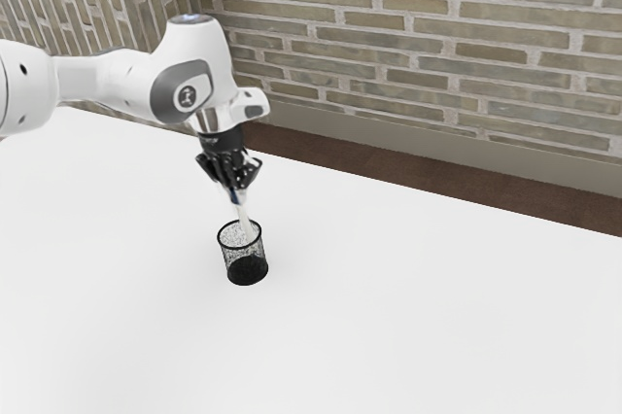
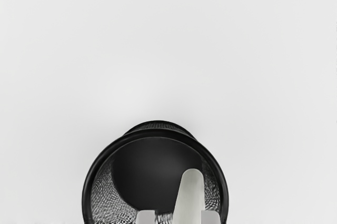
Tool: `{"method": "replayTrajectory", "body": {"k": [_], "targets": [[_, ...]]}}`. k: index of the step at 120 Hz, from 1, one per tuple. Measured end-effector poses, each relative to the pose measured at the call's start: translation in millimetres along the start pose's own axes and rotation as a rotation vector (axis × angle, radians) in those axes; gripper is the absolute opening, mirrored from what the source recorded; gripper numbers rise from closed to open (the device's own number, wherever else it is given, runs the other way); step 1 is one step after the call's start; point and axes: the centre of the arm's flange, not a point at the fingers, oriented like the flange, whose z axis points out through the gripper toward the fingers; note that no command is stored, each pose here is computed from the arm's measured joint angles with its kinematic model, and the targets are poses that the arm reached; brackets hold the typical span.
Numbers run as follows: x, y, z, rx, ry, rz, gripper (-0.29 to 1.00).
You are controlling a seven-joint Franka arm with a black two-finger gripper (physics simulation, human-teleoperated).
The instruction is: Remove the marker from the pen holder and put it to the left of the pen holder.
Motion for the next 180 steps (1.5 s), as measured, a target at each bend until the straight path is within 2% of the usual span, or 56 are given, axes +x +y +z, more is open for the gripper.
{"method": "replayTrajectory", "body": {"k": [40,59,95,114,139,159,161,180], "targets": [[-7.5,-16.6,-54.9,0.050,0.076,-0.043,-0.08],[1.1,-53.4,-70.0,0.062,0.116,-0.107,-0.08],[29.1,-145.7,-12.8,0.052,0.144,-0.241,-0.08],[39.0,-182.1,18.2,0.038,0.233,-0.295,-0.08],[48.2,-203.5,52.5,0.017,0.380,-0.335,-0.08],[49.2,-220.9,67.3,0.006,0.449,-0.367,-0.08],[49.4,-221.6,69.3,0.005,0.452,-0.369,-0.07],[50.8,-223.7,72.9,-0.006,0.481,-0.366,0.28]]}}
